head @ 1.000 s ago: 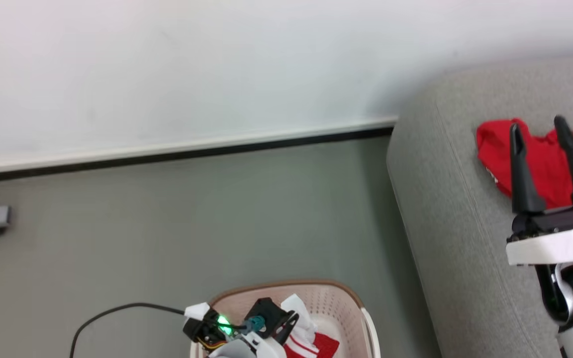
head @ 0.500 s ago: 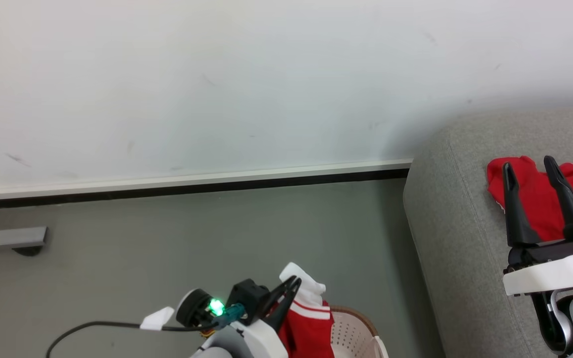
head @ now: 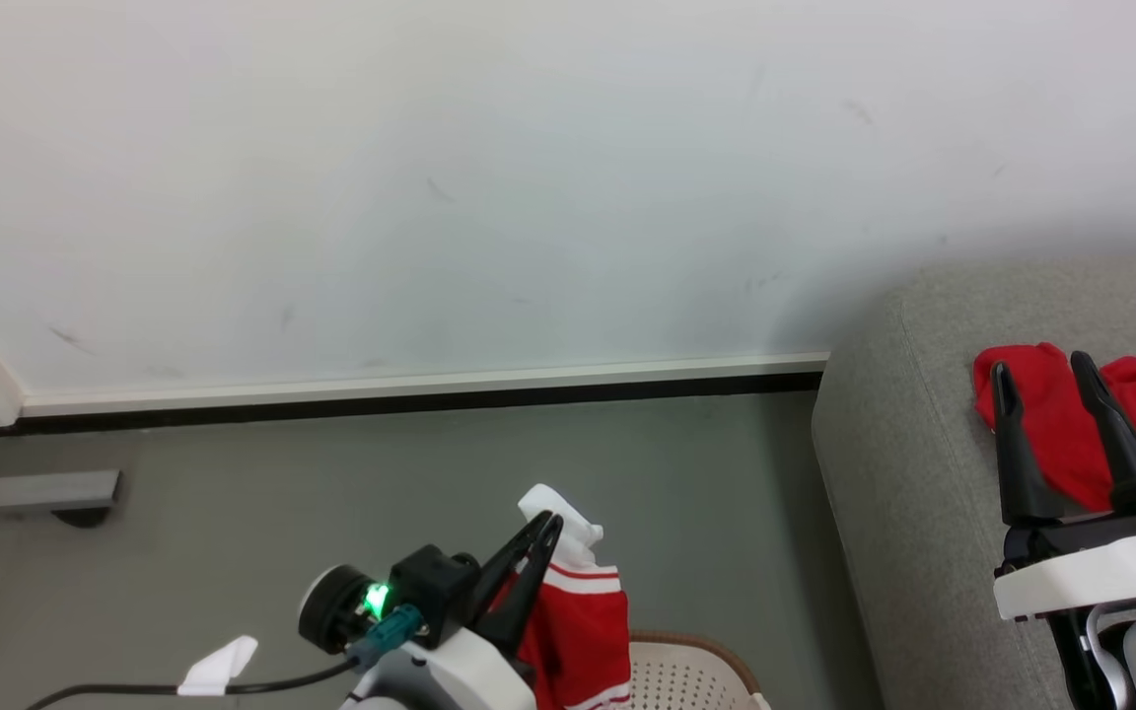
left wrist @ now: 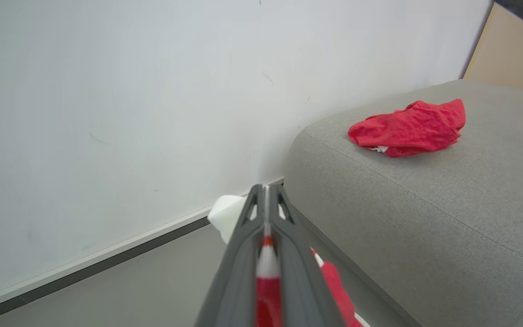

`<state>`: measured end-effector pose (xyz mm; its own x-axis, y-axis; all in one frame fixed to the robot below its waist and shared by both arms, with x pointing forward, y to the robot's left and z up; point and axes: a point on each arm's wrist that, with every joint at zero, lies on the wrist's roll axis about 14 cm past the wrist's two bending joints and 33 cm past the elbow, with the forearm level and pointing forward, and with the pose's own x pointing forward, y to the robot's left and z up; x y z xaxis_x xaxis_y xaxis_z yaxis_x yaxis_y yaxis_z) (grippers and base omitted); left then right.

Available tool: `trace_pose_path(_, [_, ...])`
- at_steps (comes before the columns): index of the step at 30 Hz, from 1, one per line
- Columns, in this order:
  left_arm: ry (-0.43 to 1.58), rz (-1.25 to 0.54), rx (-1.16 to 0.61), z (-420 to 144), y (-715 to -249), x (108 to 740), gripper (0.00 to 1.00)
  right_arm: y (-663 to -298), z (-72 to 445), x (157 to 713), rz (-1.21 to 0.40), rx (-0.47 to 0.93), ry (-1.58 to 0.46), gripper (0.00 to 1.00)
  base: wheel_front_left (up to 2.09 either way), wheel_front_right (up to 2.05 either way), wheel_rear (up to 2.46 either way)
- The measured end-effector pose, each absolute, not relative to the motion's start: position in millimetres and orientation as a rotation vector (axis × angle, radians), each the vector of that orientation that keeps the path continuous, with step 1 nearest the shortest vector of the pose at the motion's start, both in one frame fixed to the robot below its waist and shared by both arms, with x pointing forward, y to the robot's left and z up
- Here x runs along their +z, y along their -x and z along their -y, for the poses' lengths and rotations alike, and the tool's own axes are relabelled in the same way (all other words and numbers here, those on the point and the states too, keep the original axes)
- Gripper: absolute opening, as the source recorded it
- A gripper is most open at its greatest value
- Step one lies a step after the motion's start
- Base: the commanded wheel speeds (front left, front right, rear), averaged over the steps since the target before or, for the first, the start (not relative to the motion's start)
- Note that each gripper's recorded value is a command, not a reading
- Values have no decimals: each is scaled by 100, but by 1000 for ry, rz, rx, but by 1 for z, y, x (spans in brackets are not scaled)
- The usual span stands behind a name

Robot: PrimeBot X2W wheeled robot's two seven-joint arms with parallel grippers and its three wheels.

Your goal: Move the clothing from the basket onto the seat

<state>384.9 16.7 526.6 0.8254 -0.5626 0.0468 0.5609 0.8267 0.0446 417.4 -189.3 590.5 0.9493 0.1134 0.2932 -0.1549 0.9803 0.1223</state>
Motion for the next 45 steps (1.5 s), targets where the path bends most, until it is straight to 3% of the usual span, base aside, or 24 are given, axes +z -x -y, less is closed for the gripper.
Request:
trace_pose_path(11, [14,134,-532,-35,-380,560,100,-413,186,596,304,146,-150,100,0,0,0])
trace_pose_path(21, [44,205,-293,-107,-388,585,100,-407,185,595,302,147,-154,100,0,0,0])
trace_pose_path(33, [42,197,11,-204,-374,572,100,-395,183,574,252,139,-182,100,0,0,0])
trace_pose_path(45, [23,191,99,-230,-364,559,100,-393,192,564,229,114,-172,100,0,0,0])
